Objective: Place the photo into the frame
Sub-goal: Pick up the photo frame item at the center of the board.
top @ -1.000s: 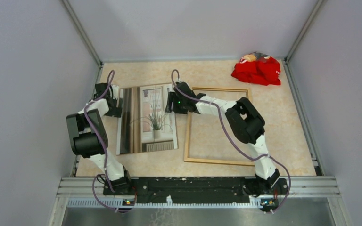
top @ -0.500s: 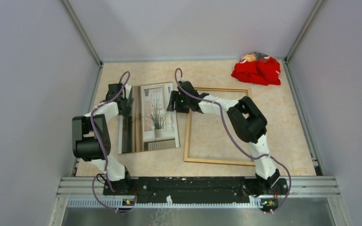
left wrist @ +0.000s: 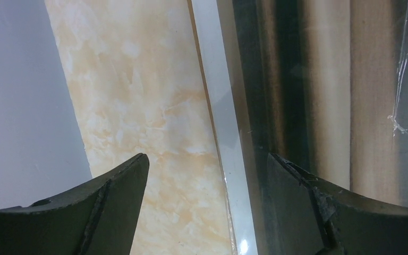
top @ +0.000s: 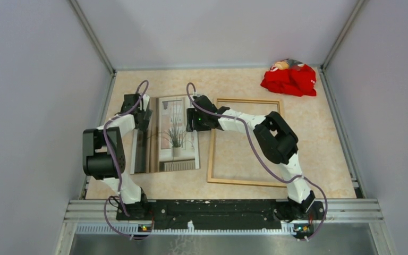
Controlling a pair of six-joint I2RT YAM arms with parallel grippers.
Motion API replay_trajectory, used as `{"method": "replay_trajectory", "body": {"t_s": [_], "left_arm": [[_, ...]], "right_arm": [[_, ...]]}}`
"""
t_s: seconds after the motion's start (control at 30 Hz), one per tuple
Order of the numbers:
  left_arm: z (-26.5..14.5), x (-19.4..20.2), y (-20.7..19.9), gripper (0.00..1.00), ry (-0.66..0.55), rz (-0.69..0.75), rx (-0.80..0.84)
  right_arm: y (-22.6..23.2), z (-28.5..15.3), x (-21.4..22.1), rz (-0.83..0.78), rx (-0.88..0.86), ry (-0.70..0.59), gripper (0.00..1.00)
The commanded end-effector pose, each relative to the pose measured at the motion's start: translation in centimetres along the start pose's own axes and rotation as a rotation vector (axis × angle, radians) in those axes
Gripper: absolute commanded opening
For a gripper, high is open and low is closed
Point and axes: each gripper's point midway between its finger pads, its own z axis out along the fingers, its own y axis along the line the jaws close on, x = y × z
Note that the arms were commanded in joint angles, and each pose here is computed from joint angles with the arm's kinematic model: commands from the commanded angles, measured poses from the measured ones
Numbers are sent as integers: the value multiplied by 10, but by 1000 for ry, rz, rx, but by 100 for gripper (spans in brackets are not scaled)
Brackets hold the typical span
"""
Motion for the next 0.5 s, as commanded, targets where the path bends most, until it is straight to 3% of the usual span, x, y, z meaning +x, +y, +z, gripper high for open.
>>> {"method": "replay_trajectory", "body": {"t_s": [0.0, 0.47], "left_arm": [[11, 19, -17, 89, 65, 21, 69], [15, 29, -32, 82, 103, 52, 149]], "right_arm": [[34, -29, -29, -38, -91, -82, 60], [70, -50, -40, -150, -209, -150, 60]]}}
